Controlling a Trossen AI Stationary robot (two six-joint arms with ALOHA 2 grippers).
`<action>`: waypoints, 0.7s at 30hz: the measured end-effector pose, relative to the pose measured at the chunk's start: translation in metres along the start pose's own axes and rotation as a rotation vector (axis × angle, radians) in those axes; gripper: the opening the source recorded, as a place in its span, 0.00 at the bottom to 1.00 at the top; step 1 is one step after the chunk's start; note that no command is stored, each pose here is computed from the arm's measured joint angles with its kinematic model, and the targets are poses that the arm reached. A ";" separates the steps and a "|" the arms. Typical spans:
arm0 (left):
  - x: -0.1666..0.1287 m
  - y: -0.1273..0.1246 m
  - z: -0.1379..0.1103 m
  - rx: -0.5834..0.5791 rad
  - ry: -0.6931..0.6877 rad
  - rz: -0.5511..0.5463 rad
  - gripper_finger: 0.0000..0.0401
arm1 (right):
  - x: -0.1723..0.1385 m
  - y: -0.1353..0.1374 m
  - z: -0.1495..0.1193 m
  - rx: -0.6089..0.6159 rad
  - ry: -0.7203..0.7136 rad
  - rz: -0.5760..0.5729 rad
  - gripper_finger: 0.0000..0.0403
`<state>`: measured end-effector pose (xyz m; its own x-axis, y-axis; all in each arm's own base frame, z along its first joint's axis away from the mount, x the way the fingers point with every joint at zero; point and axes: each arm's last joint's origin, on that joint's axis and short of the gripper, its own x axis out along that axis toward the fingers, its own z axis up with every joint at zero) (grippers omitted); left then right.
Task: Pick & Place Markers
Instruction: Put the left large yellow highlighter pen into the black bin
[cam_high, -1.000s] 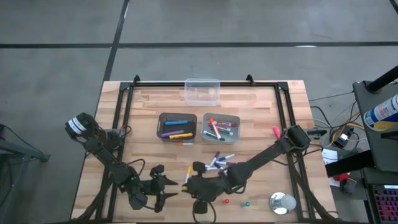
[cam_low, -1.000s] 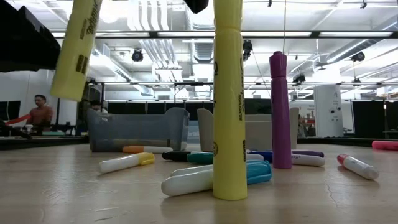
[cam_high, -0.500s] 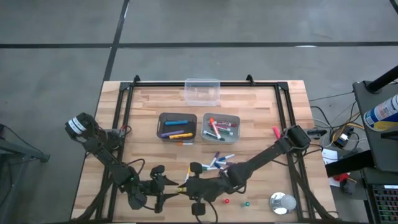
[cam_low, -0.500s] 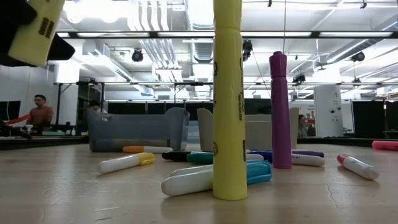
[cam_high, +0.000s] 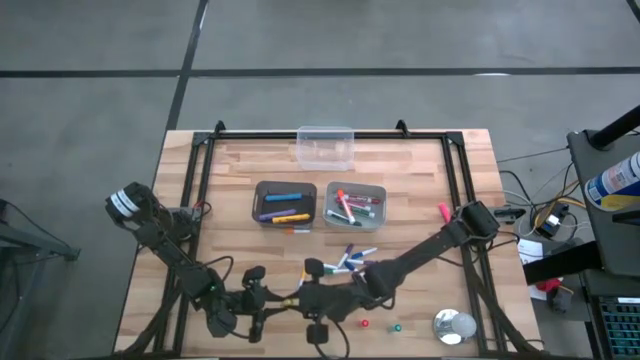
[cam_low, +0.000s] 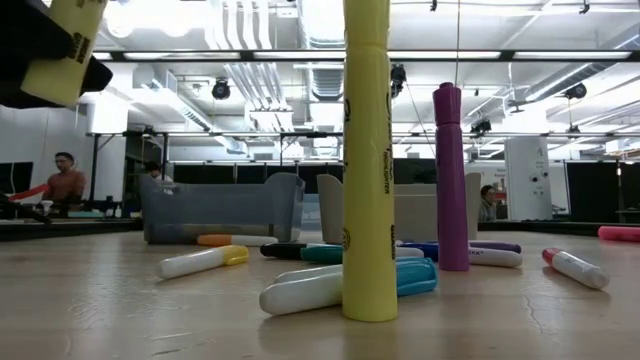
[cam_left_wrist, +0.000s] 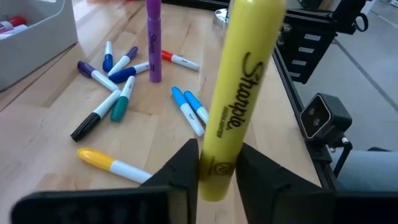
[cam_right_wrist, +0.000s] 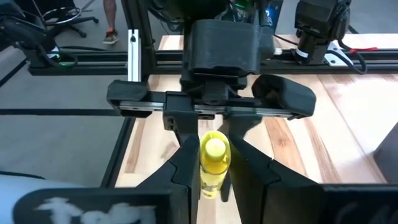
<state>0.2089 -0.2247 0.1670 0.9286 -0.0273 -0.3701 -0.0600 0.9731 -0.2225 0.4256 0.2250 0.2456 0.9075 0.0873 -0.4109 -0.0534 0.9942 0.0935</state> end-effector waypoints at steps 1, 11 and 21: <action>0.000 0.000 0.000 0.004 0.000 0.000 0.18 | 0.000 0.000 0.000 0.001 0.000 0.000 0.16; 0.000 0.001 0.000 0.029 -0.016 0.033 0.18 | -0.003 -0.001 0.002 -0.005 0.013 -0.003 0.29; -0.001 0.009 0.000 0.083 -0.051 0.163 0.18 | -0.021 -0.003 0.017 0.107 0.017 -0.005 0.36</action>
<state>0.2071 -0.2161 0.1655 0.9267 0.1415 -0.3481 -0.1823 0.9794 -0.0872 0.4138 0.2190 0.2697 0.9003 0.0844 -0.4270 -0.0034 0.9824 0.1870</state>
